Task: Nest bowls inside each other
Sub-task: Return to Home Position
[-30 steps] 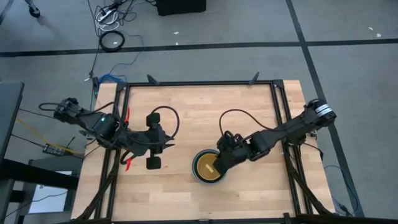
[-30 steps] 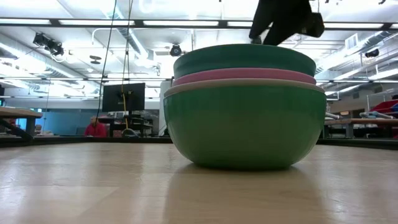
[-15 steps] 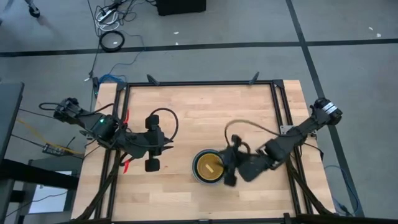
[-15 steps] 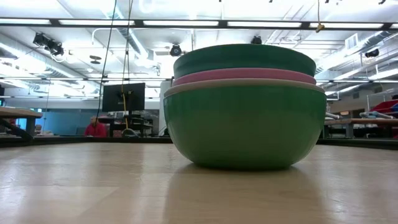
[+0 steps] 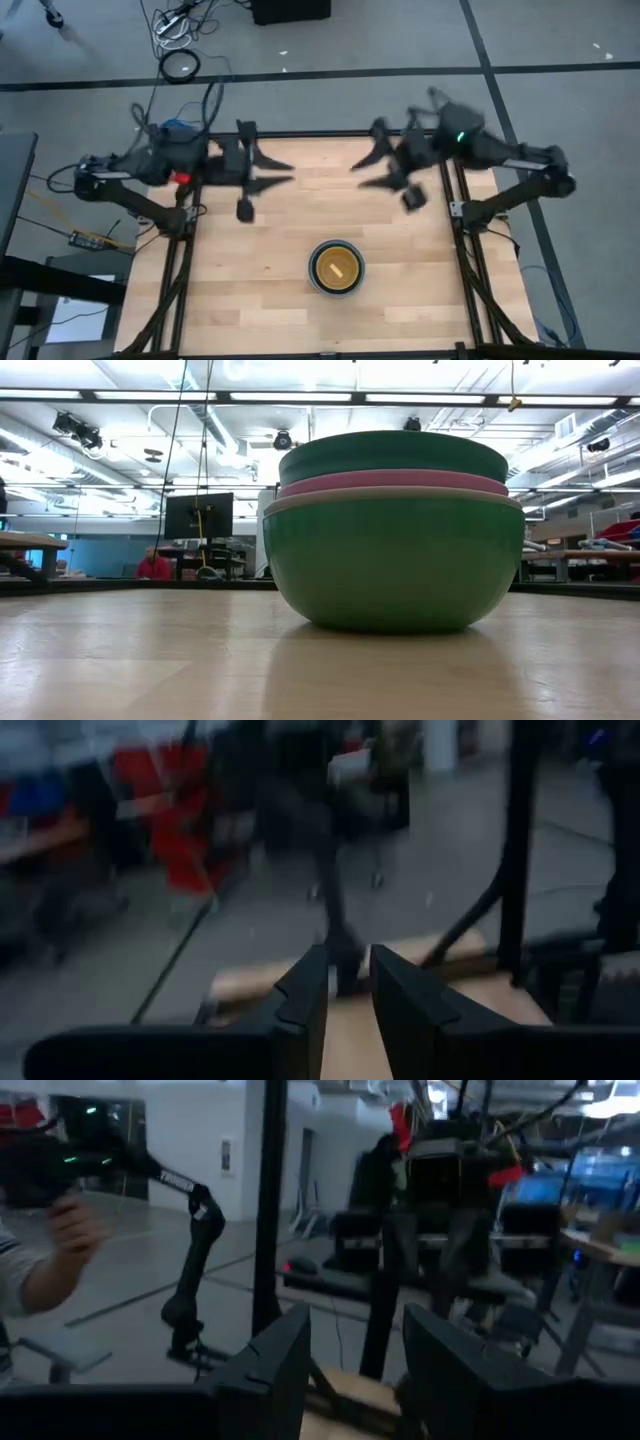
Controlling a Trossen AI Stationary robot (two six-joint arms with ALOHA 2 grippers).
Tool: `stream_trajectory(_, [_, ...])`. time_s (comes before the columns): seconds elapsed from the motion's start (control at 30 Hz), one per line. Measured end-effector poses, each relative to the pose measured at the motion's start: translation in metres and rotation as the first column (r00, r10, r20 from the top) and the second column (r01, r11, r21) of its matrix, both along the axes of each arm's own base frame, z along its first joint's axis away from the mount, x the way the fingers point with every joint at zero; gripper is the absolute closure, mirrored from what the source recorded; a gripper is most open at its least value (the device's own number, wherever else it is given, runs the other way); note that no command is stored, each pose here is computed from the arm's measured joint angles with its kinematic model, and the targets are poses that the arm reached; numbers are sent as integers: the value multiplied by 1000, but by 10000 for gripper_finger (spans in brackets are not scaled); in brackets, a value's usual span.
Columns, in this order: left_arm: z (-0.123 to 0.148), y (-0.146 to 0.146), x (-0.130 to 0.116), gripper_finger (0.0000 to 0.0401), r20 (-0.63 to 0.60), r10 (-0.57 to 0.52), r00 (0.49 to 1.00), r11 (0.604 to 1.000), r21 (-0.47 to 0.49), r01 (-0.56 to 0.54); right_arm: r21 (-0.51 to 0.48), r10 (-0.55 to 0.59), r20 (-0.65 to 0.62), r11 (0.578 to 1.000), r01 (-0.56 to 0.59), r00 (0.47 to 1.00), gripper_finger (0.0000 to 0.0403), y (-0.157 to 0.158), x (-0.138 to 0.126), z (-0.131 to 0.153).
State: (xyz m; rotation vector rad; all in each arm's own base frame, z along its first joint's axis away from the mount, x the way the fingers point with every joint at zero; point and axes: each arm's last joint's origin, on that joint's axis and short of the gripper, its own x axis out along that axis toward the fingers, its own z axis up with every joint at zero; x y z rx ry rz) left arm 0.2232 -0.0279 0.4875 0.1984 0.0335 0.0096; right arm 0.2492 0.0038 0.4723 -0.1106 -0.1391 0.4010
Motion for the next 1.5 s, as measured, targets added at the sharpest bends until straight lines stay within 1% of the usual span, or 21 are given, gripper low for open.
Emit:
stream_trajectory(0.07, [2,10,-21,316,-38,15,999,999,-31,-16,-7,-1,-35,1000,0,999,252,-12,-25,6])
stream_trajectory(0.13, [7,14,-54,316,-49,18,999,999,-40,-20,-21,-17,-48,1000,16,999,252,-14,-54,12])
stream_trajectory(0.2, [12,17,-86,316,-29,32,999,997,-63,-34,-36,-19,-36,999,18,999,252,-10,-87,15])
stream_trajectory(0.27, [12,18,-115,316,25,34,999,996,-85,-32,-45,8,-5,999,-8,1000,253,-3,-111,11])
stream_trajectory(0.33, [1,20,-137,316,79,19,997,993,-117,-9,-40,46,10,998,-46,999,253,3,-130,0])
stream_trajectory(0.4, [-21,20,-150,316,114,-3,993,987,-160,21,-15,28,-17,999,-28,999,252,7,-138,-20])
stream_trajectory(0.47, [-53,19,-150,316,137,-23,990,979,-196,49,15,-17,-36,1000,17,999,252,8,-138,-46])
stream_trajectory(0.57, [-103,16,-142,316,176,-26,984,973,-221,66,43,-14,29,999,13,999,253,11,-134,-82])
stream_trajectory(0.63, [-129,16,-139,316,215,3,977,971,-234,48,62,-16,53,998,13,998,253,11,-131,-104])
stream_trajectory(0.77, [-167,15,-134,316,243,31,969,968,-251,32,112,-49,49,993,43,998,252,10,-121,-147])
stream_trajectory(0.87, [-190,13,-128,316,229,17,973,969,-245,41,136,-60,47,989,53,997,252,10,-114,-174])
stream_trajectory(1.0, [-217,9,-121,316,227,-9,974,968,-243,66,179,-87,50,981,77,995,252,9,-111,-202])
stream_trajectory(1.13, [-245,5,-115,316,234,-16,972,967,-244,74,186,-104,47,978,94,993,251,9,-111,-220])
stream_trajectory(1.33, [-282,4,-112,316,246,-13,969,966,-249,76,172,-116,-4,978,115,993,250,9,-111,-242])
stream_trajectory(1.4, [-289,4,-113,316,255,1,967,965,-254,66,174,-131,-11,976,130,991,250,8,-111,-244])
stream_trajectory(1.5, [-294,6,-113,316,260,55,964,963,-268,17,176,-136,-6,975,134,991,250,8,-111,-244])
